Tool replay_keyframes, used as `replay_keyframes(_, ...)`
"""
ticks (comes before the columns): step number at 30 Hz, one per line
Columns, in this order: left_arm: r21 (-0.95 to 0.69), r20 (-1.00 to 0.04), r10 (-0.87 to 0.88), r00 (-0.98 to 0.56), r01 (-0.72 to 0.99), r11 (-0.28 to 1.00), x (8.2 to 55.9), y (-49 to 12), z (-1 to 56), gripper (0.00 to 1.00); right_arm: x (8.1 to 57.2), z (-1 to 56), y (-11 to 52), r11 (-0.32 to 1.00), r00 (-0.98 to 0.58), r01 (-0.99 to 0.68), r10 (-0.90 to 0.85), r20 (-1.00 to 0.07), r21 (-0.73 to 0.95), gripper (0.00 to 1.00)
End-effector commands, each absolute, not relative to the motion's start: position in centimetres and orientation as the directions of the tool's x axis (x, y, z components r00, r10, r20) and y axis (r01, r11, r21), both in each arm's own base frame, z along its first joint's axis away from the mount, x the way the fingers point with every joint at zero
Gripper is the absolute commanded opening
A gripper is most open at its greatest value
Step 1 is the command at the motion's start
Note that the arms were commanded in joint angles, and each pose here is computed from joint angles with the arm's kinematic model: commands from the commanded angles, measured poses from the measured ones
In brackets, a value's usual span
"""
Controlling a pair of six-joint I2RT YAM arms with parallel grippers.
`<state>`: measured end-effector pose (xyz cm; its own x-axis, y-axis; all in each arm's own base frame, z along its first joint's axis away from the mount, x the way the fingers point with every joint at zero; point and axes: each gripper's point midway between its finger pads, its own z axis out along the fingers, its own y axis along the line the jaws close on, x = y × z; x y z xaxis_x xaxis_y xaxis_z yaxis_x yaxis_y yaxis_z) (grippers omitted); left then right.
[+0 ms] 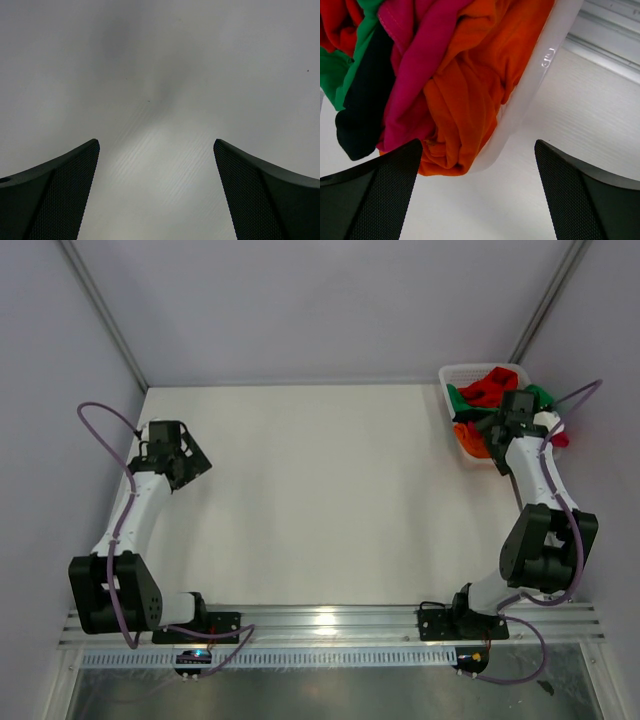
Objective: Fold and stack the t-shirts
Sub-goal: Grab crumpled tshirt from bin with the right arm
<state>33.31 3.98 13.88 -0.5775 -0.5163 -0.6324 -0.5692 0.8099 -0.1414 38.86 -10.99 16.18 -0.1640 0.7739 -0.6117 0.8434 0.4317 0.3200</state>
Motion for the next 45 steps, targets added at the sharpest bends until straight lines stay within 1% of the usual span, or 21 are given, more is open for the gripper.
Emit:
replay_keyframes(1, -0.131, -0.655, -0.517, -0.551, -0.591, 0.796, 33.1, 4.7, 14.2, 0.99, 42.0, 18.2, -9.4, 0.424, -0.086, 0.739, 0.830, -0.551, 0.523, 0.98)
replay_keyframes(6, -0.126, -0.659, -0.509, -0.553, -0.586, 0.800, 33.5, 4.8, 14.3, 0.99, 43.0, 17.5, -8.6, 0.418, -0.086, 0.706, 0.852, -0.517, 0.571, 0.96)
replay_keyframes(9, -0.122, -0.663, -0.500, -0.556, -0.579, 0.806, 33.6, 4.8, 14.4, 0.99, 43.8, 17.2, -8.4, 0.431, -0.103, 0.695, 0.852, -0.514, 0.576, 0.83)
replay_keyframes(10, -0.119, -0.663, -0.497, -0.560, -0.577, 0.808, 33.6, 4.8, 14.4, 0.99, 43.9, 16.9, -8.3, 0.433, -0.113, 0.694, 0.854, -0.508, 0.575, 0.78)
replay_keyframes(11, -0.113, -0.663, -0.492, -0.564, -0.574, 0.811, 33.7, 4.9, 14.4, 0.99, 44.1, 16.6, -8.3, 0.434, -0.120, 0.698, 0.855, -0.504, 0.570, 0.68)
replay_keyframes(13, -0.102, -0.667, -0.485, -0.565, -0.576, 0.811, 33.7, 5.1, 14.5, 0.99, 44.1, 16.4, -8.1, 0.430, -0.127, 0.701, 0.860, -0.494, 0.569, 0.52)
replay_keyframes(14, -0.090, -0.669, -0.479, -0.568, -0.577, 0.811, 33.6, 5.3, 14.5, 0.99, 44.0, 16.4, -8.1, 0.428, -0.129, 0.703, 0.861, -0.491, 0.567, 0.31)
replay_keyframes(16, -0.082, -0.670, -0.474, -0.572, -0.578, 0.812, 33.6, 5.4, 14.4, 0.99, 43.4, 16.1, -8.1, 0.423, -0.136, 0.720, 0.863, -0.486, 0.550, 0.22)
replay_keyframes(20, -0.075, -0.671, -0.467, -0.577, -0.573, 0.816, 33.6, 5.4, 14.4, 0.99, 42.1, 16.1, -8.8, 0.429, -0.149, 0.760, 0.846, -0.512, 0.489, 0.20)
replay_keyframes(22, -0.074, -0.667, -0.466, -0.581, -0.571, 0.818, 33.7, 5.4, 14.2, 0.99, 41.3, 16.0, -8.8, 0.435, -0.164, 0.772, 0.840, -0.517, 0.464, 0.06)
replay_keyframes(23, -0.075, -0.665, -0.466, -0.583, -0.569, 0.819, 33.8, 5.3, 14.1, 0.99, 41.0, 16.0, -8.9, 0.436, -0.165, 0.777, 0.837, -0.521, 0.454, 0.03)
replay_keyframes(27, -0.098, -0.649, -0.476, -0.594, -0.554, 0.826, 34.2, 4.7, 13.8, 0.99, 41.3, 17.8, -9.0, 0.482, -0.170, 0.738, 0.810, -0.562, 0.472, 0.03)
replay_keyframes(30, -0.113, -0.643, -0.481, -0.596, -0.547, 0.830, 34.6, 4.4, 13.6, 0.99, 43.1, 22.4, -8.9, 0.569, -0.172, 0.645, 0.759, -0.628, 0.510, 0.03)
replay_keyframes(31, -0.122, -0.638, -0.483, -0.600, -0.541, 0.832, 34.7, 4.2, 13.4, 0.99, 43.8, 25.3, -9.1, 0.594, -0.147, 0.604, 0.739, -0.658, 0.532, 0.03)
replay_keyframes(35, -0.133, -0.618, -0.491, -0.615, -0.533, 0.835, 34.8, 3.8, 12.7, 0.99, 45.0, 33.2, -8.7, 0.714, -0.102, 0.450, 0.639, -0.763, 0.537, 0.03)
replay_keyframes(37, -0.133, -0.613, -0.491, -0.618, -0.532, 0.836, 34.8, 3.7, 12.6, 0.99, 45.1, 37.5, -8.2, 0.750, -0.059, 0.368, 0.609, -0.791, 0.550, 0.03)
replay_keyframes(39, -0.134, -0.607, -0.492, -0.624, -0.530, 0.837, 34.8, 3.6, 12.4, 0.99, 44.9, 41.7, -7.6, 0.777, -0.017, 0.298, 0.585, -0.811, 0.555, 0.03)
replay_keyframes(40, -0.137, -0.607, -0.493, -0.624, -0.528, 0.838, 34.9, 3.5, 12.4, 0.99, 44.8, 43.1, -6.6, 0.792, -0.031, 0.239, 0.584, -0.811, 0.562, 0.03)
replay_keyframes(42, -0.142, -0.602, -0.494, -0.628, -0.524, 0.840, 34.9, 3.4, 12.3, 0.99, 44.8, 45.0, -5.9, 0.800, -0.030, 0.189, 0.584, -0.811, 0.569, 0.03)
replay_keyframes(43, -0.143, -0.601, -0.494, -0.628, -0.523, 0.840, 35.0, 3.4, 12.2, 0.99, 44.3, 47.5, -5.4, 0.808, 0.002, 0.141, 0.578, -0.816, 0.572, 0.03)
replay_keyframes(45, -0.147, -0.591, -0.496, -0.636, -0.520, 0.841, 35.0, 3.2, 11.9, 0.99, 43.7, 50.3, -3.6, 0.810, -0.007, 0.034, 0.586, -0.810, 0.585, 0.03)
